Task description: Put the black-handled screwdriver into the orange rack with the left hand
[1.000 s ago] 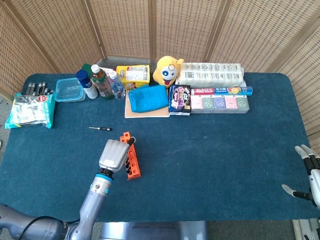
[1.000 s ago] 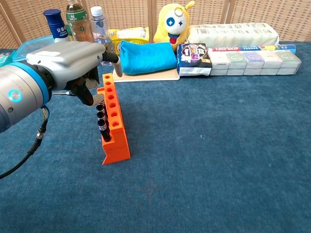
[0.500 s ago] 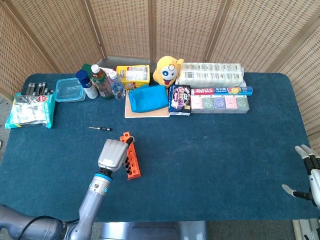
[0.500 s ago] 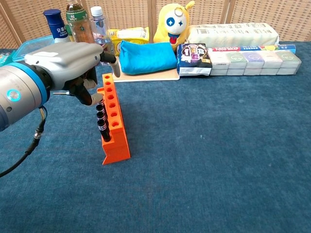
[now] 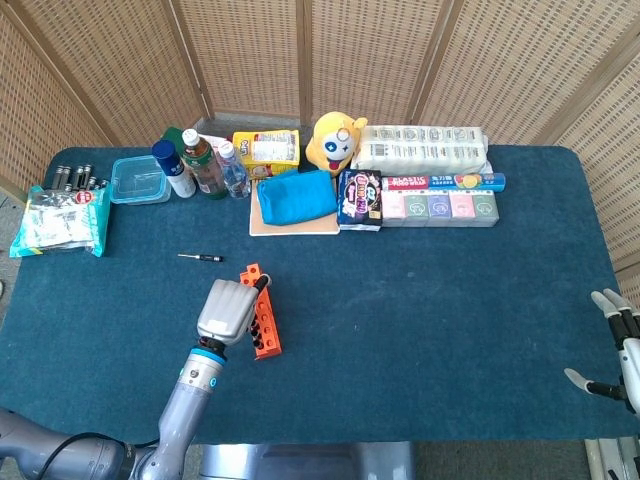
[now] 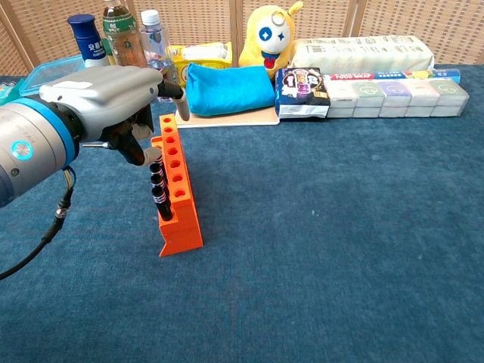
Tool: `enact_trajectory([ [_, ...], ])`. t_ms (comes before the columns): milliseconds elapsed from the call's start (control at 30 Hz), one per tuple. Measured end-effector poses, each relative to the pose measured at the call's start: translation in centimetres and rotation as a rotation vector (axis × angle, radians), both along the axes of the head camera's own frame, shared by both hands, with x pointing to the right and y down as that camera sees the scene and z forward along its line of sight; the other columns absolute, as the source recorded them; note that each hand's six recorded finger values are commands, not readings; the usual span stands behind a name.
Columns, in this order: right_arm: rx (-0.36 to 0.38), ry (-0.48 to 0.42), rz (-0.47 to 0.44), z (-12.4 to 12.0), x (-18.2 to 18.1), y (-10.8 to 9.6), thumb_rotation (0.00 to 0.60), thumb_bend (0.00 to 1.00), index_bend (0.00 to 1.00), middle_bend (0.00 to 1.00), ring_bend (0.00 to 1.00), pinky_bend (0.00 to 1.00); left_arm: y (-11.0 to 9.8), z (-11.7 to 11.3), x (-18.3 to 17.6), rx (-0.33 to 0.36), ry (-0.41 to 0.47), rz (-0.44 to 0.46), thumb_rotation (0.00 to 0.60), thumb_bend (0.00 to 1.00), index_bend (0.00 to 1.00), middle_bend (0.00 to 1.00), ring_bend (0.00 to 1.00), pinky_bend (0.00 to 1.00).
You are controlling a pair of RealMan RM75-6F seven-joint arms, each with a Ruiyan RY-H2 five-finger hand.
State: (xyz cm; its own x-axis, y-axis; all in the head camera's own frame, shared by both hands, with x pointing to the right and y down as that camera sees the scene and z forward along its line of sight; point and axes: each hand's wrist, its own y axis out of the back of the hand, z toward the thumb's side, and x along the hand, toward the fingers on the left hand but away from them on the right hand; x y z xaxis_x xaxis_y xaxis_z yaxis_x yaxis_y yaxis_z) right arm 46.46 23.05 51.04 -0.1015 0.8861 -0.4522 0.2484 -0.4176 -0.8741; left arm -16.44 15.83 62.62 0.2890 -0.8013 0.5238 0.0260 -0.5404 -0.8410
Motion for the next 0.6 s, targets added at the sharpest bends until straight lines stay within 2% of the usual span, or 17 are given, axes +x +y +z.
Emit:
enact_trajectory([
  [367, 0.001, 0.001, 0.002, -0.03, 0.06, 0.0, 0.6, 0.0, 0.06, 0.06, 0.08, 0.25, 0.09, 0.39, -0.08, -0.01, 0.002, -0.004, 0.6, 0.35, 0.28, 1.0, 1.0, 1.0],
  [600, 0.0, 0.001, 0.003, 0.02, 0.1, -0.02, 0.6, 0.0, 0.06, 0.06, 0.08, 0.25, -0.11, -0.26, 0.09, 0.0, 0.021, -0.007, 0.6, 0.35, 0.28, 1.0, 1.0, 1.0],
])
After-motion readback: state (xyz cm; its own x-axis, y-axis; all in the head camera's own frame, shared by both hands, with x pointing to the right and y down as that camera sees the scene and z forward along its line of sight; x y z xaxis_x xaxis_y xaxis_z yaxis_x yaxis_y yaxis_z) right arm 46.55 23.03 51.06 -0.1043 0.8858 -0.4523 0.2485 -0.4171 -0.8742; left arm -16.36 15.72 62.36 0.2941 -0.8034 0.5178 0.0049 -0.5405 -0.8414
